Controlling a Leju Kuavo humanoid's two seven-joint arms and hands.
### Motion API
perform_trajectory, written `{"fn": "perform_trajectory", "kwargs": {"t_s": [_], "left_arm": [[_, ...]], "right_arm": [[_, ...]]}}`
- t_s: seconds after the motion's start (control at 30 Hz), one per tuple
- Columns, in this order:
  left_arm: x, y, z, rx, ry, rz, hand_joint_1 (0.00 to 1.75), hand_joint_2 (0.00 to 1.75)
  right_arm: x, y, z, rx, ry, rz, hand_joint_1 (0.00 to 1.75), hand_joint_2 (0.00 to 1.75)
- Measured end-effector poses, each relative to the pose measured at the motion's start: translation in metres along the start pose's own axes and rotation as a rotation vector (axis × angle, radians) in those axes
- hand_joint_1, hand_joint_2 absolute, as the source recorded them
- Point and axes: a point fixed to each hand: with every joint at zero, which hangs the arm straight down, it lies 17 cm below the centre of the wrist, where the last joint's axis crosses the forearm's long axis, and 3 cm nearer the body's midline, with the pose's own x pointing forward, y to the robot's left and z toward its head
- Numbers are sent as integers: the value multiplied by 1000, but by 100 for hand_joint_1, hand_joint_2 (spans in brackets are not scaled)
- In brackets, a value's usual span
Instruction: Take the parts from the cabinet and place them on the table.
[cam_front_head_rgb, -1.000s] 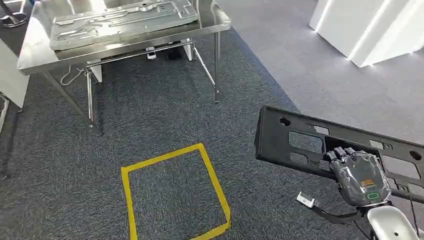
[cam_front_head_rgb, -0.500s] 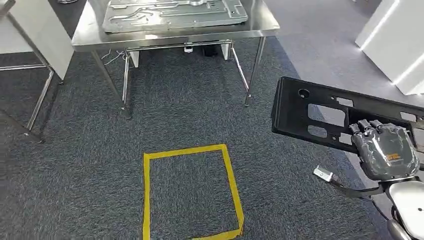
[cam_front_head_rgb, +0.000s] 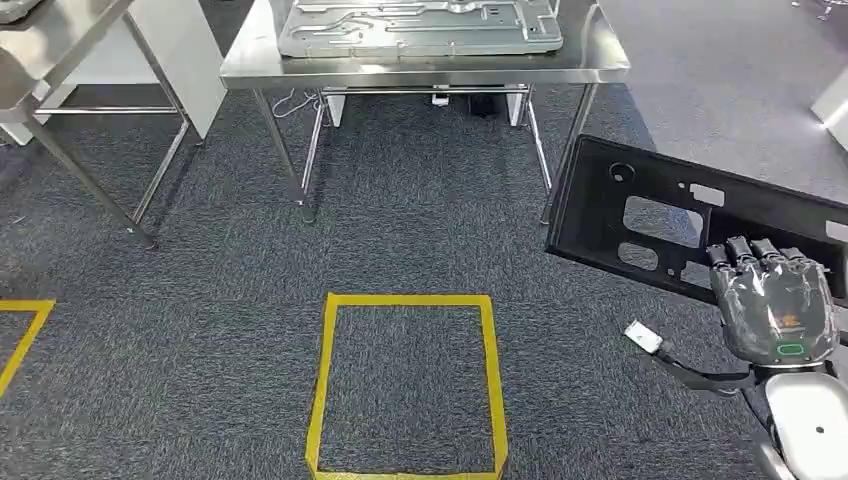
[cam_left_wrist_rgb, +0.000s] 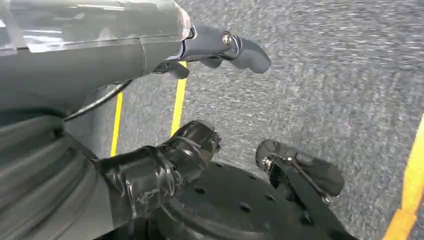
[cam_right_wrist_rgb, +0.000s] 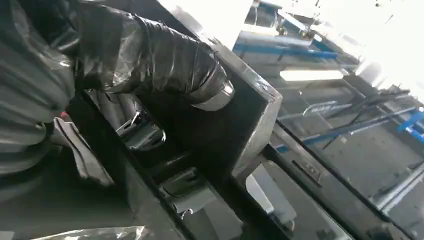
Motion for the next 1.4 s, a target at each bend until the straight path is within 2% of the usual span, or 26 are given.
{"fn": "perform_trajectory", "kwargs": {"t_s": [0.23,0.43,1.07,1.4], "left_arm": [[2,-1,0,-1,-9,-11,0,175],[-3,2,-1,13,20,-7,0,175],[-7,6,-2,33,45,-56,0,175],[-17,12,-1,48,77,-108,0,175]], "right_arm": [[3,6,0,34,27,-24,175,175],[-2,8,1,44,48,-27,175,175],[6,19,8,90,51,-49,175,175],[13,16,-1,91,52,-61,175,175]]}}
